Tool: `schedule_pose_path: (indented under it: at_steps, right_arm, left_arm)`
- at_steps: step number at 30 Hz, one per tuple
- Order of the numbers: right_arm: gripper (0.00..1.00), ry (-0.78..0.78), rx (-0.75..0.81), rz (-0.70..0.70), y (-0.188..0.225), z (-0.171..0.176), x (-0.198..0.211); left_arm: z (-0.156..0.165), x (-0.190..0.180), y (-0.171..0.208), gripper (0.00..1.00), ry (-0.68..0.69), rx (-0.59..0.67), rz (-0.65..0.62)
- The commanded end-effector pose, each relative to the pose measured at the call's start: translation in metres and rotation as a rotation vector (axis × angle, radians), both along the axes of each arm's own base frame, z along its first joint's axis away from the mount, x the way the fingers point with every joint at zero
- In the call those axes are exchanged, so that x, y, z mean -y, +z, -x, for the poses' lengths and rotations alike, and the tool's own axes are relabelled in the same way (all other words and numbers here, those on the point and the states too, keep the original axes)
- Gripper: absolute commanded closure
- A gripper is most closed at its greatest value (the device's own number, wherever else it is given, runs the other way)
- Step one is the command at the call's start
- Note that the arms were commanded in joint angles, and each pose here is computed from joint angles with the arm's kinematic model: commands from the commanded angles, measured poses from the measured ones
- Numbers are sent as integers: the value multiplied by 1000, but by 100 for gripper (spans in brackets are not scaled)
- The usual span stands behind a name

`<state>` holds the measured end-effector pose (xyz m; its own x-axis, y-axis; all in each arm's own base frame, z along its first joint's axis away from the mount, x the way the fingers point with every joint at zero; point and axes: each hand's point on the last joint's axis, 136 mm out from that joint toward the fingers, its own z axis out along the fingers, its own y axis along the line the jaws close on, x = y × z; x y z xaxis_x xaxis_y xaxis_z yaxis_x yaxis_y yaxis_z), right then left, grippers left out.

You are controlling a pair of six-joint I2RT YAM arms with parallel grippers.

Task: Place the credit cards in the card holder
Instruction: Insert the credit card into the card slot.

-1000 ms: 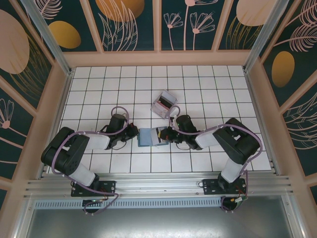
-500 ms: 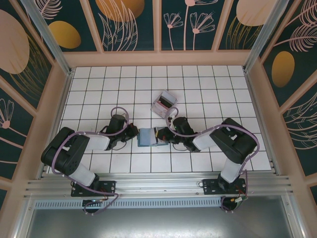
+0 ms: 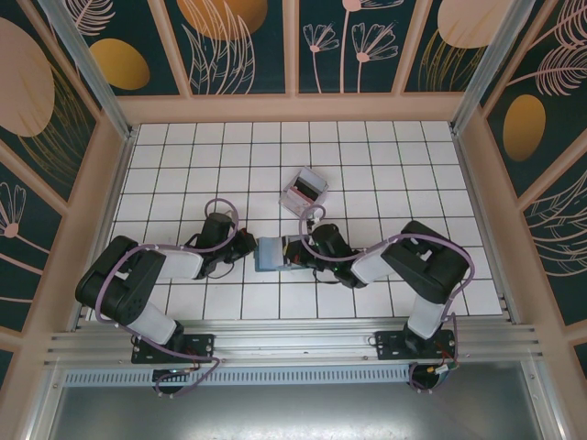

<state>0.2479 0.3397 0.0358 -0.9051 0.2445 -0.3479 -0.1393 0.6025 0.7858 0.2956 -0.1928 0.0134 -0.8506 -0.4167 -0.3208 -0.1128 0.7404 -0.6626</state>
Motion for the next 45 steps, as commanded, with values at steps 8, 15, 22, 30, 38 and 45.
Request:
schedule_pose_path:
  at_steps: [8,15,22,30,38,45]
  right_arm:
    - [69,-5,65,189,-4,-4,12]
    - [67,27,141,267,24,-15,25]
    - [88,108,105,277,18,-16,14]
    - [95,116,31,341,-18,-16,17]
    - [95,184,-10,303,-30,-6,-4]
    - [96,222,5,266,-21,0,-22]
  left_arm:
    - [46,-17,-41,100,-17,-192,-96]
    - [44,-16,-40,100,-17,-187,-97]
    - [43,-14,-40,100,-19,-187,-89]
    - [42,-14,-38,100,-20,-183,-92]
    - [45,-13,-42,100,-20,-197,-86]
    - [50,-17,-45,100,-12,-203,-97]
